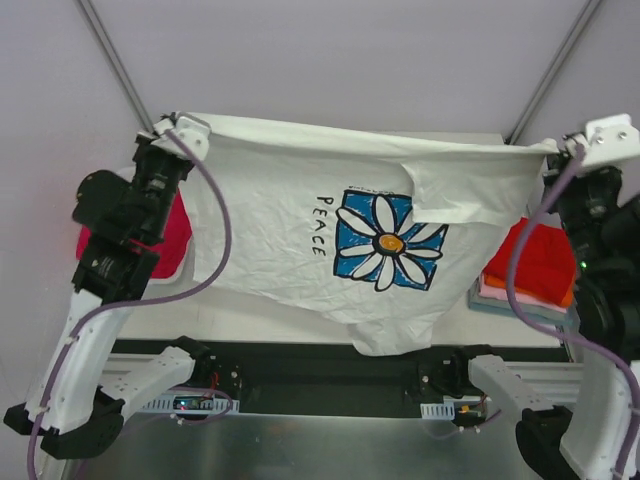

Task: Fold and stack the t-shirts
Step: Flatten out the tshirt

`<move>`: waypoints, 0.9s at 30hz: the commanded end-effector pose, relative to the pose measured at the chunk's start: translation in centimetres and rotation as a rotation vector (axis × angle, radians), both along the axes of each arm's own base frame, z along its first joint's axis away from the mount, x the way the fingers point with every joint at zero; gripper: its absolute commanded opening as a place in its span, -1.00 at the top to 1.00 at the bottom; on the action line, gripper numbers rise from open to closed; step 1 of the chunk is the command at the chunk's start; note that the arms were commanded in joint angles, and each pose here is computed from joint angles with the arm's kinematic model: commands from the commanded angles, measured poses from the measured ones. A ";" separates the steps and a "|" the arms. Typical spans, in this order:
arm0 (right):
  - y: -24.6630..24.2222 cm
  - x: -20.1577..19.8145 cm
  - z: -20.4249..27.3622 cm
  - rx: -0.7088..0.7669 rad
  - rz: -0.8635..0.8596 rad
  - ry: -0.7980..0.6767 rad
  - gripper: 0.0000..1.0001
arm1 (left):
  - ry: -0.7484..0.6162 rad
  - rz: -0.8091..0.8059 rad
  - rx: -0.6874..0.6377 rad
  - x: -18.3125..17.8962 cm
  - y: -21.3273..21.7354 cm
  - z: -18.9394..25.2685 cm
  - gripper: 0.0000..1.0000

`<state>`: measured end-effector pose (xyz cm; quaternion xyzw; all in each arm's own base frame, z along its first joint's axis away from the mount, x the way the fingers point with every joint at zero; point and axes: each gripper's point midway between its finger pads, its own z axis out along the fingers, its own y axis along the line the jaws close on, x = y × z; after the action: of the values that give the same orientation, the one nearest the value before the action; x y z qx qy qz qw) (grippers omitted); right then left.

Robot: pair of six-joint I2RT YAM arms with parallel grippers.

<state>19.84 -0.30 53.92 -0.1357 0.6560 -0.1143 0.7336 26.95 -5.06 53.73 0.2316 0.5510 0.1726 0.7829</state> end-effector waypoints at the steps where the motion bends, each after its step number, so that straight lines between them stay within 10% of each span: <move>1: -1.7 5.4 -2.3 -0.037 -0.128 0.082 0.99 | -0.072 0.167 0.059 3.1 1.5 -0.4 1.00; 27: 5.8 18.4 -27.4 -0.193 0.025 0.764 0.99 | 0.233 0.145 0.287 11.6 -2.4 -20.1 1.00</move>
<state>36.76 5.27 26.59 -0.2556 0.8694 -0.0966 0.4117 38.10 -7.84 32.97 0.3434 0.6307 0.2759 0.6389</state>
